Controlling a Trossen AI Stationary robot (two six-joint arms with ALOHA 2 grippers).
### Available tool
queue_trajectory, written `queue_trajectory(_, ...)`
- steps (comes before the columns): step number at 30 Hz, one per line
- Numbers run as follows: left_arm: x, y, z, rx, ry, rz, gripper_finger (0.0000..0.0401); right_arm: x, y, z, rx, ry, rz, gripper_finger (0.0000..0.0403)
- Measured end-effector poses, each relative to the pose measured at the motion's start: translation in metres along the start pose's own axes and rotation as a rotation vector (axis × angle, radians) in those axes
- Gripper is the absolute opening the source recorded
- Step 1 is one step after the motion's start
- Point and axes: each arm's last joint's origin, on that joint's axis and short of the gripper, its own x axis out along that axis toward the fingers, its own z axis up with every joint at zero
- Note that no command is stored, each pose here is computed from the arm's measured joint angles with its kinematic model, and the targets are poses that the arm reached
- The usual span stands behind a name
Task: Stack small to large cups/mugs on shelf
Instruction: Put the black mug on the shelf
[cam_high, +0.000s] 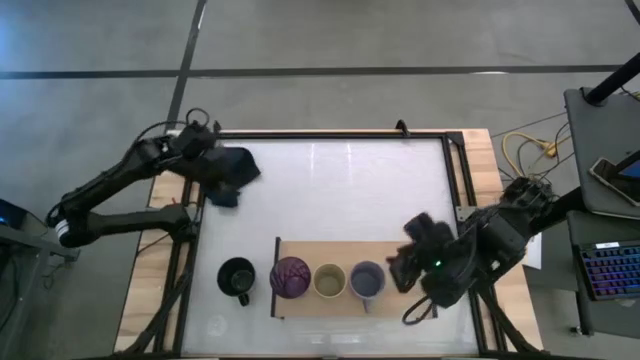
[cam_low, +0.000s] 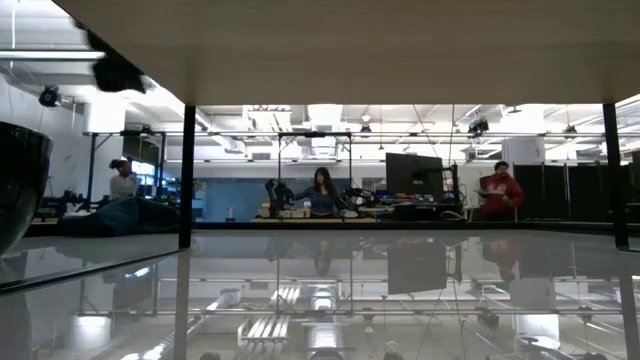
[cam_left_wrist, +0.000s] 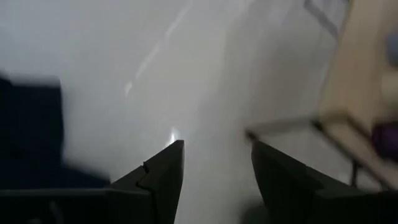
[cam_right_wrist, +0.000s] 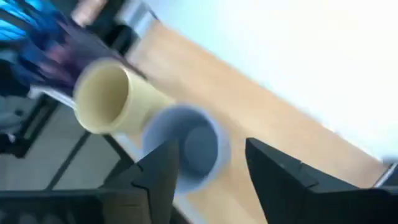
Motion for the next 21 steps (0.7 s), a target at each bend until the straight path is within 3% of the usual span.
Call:
queue_trajectory(5, -0.006, -0.007, -0.037, -0.123, 0.143, -0.024, 0.0182, -0.018, -0.015, 0.023, -0.059, -0.121, 0.034, 0.0197)
queue_trajectory(10, -0.014, -0.009, -0.068, -0.316, 0.089, -0.046, 0.0182, -0.025, -0.028, 0.046, -0.131, -0.171, 0.023, 0.0199)
queue_trajectory(14, -0.024, -0.008, -0.088, -0.375, 0.039, -0.101, 0.0183, -0.022, -0.033, 0.058, -0.190, -0.187, -0.010, 0.0199)
queue_trajectory(17, -0.028, -0.012, -0.080, -0.342, -0.087, -0.174, 0.0182, -0.020, -0.035, 0.066, -0.215, -0.186, -0.027, 0.0199)
queue_trajectory(21, -0.034, -0.026, -0.043, -0.247, -0.360, -0.316, 0.0182, -0.017, -0.040, 0.076, -0.229, -0.154, -0.036, 0.0199)
